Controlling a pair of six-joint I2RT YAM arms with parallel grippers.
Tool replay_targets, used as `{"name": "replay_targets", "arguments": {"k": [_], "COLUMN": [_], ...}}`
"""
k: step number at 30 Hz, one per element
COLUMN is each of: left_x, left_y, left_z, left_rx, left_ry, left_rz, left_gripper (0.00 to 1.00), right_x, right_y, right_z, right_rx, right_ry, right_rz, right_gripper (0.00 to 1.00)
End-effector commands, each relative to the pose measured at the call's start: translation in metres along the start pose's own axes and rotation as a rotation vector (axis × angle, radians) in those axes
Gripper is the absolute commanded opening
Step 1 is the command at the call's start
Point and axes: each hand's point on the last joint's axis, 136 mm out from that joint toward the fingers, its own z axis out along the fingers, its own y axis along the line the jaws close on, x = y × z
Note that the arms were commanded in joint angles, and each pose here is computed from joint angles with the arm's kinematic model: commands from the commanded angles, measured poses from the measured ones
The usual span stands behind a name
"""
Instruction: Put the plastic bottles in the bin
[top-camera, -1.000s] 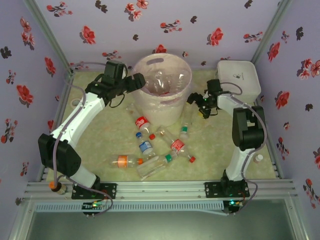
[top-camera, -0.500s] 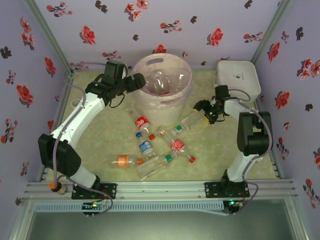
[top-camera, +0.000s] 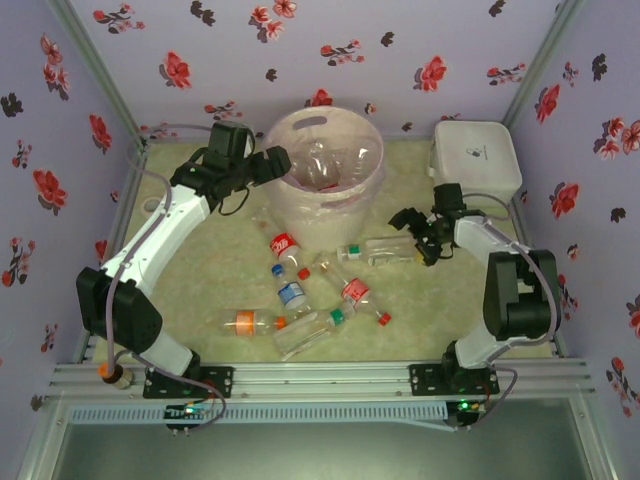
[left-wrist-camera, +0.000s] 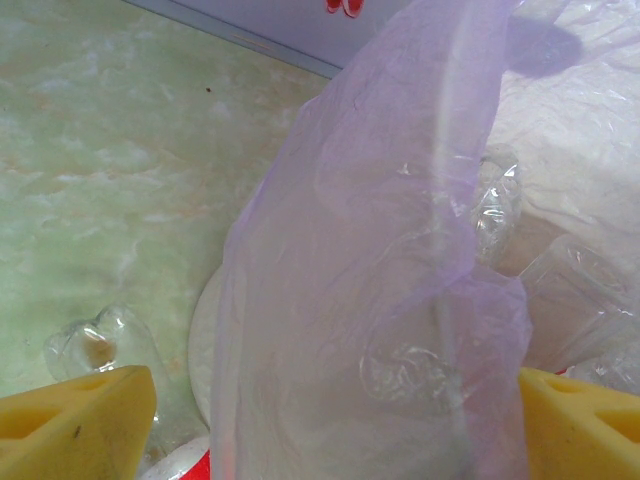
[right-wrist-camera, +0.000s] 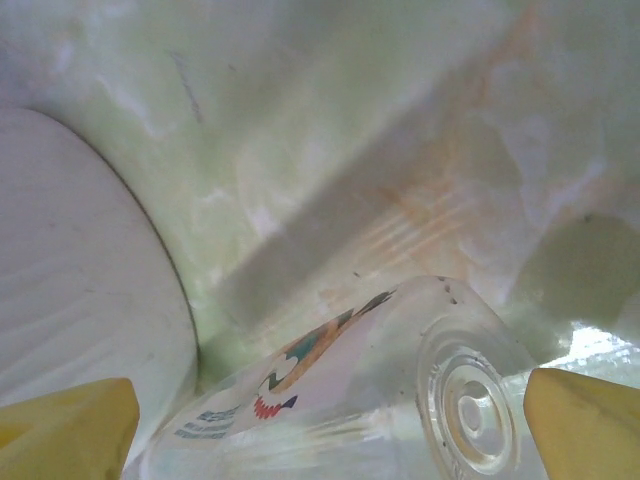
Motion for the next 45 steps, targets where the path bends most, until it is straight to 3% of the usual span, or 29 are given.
{"name": "replay_targets", "arguments": {"k": [1,13,25,32,39,45], "left_x": [0.003,0.003,0.003,0.003,0.004,0.003], "left_y": [0.009,0.01,0.002,0.001,0.002,0.003], "left_z": [-0.002,-0.001,0.005,0.006,0.006,0.008], "left_rx": [-0.03,-0.022,0.017,0.019,0.015,0.006], "left_ry": [0.011,0.016,0.03,0.036,0.035,0.033], "left_rz": [0.004,0.012,0.002,0.007,0.003,-0.005], "left_gripper": [0.88,0.89,0.9,0.91,0.92,0.93], "right_x": [0.005,0.031,0.02,0.005,-0.001,-0.009], "right_y": [-0.012,-0.063,0.002,-0.003,0.009,-0.013], "right_z": [-0.006,-0.033,-0.035,-0.022,0.006,0.015], "right_rx": [0.032,0.15,-0.192,-0.17,-0.167,-0.095], "right_ry": [-0.054,-0.107,-0.313,-0.388,-0.327,-0.352], "right_rz": [0.093,0.171,0.452,0.496,0.472,0.462], "right_gripper": [0.99,0.99,1.0,0.99,0.99,0.92]}}
